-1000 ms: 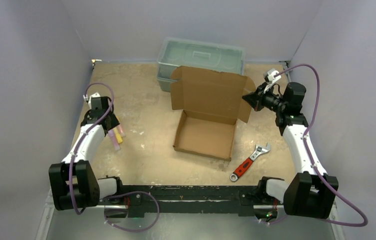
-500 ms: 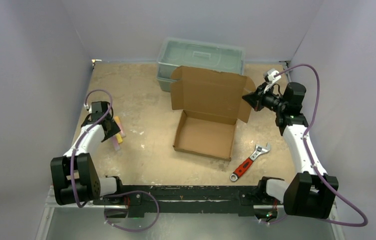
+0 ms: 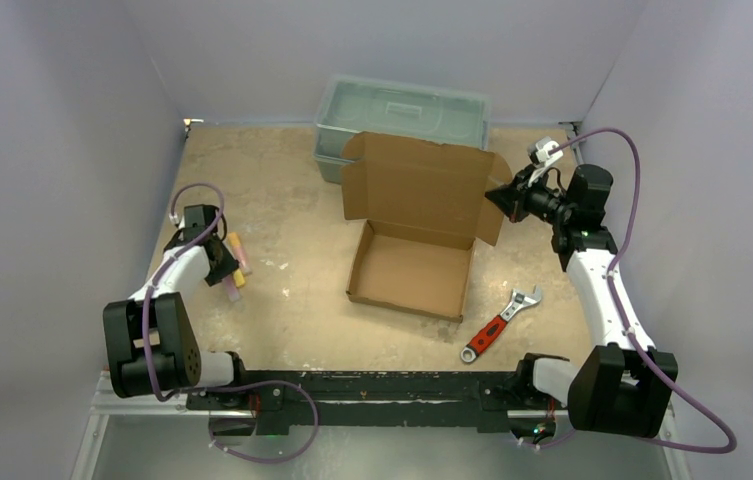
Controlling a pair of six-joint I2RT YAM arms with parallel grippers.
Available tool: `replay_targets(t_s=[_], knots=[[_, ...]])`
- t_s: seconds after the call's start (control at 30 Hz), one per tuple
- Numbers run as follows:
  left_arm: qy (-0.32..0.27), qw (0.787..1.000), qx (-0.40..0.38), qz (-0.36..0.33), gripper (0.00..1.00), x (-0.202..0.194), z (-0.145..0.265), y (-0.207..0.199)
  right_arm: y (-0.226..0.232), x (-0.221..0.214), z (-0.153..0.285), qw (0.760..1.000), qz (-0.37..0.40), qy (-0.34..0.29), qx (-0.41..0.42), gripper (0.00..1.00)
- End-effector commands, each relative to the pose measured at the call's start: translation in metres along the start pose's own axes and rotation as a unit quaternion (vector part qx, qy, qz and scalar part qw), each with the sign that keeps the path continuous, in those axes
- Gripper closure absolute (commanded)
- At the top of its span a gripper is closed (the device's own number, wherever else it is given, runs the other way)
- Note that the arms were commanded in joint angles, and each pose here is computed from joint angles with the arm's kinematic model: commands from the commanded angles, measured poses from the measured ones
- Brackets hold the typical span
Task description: Fold the paper box
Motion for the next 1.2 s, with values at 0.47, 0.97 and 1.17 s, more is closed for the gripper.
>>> replay_targets(t_s=[0.47,0.97,1.17], knots=[[0.054,0.998,-0.015,0.010,0.60,-0.012,-0.016,-0.001,0.002,0.011,0.005,1.000,0.010,-0.017,-0.006,1.00],[0.019,0.995,-0.098,0.012,1.00,0.000,0.021,-0.012,0.003,0.011,0.006,1.000,0.007,-0.017,-0.005,1.00],[0.054,0.942,-0.332,-0.015,1.00,-0.016,0.065,-0.049,0.002,0.007,0.004,1.000,0.001,-0.013,-0.005,1.00]])
Point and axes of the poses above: each gripper's point midway between its finger pads, its own z axis back along the fingers, its own y axis along the line the jaws close on, x = y × z, the point moved 6 cm from there along z, back along the fingers, and after that the axes turned 13 degrees about z, right-handed, at the moved point
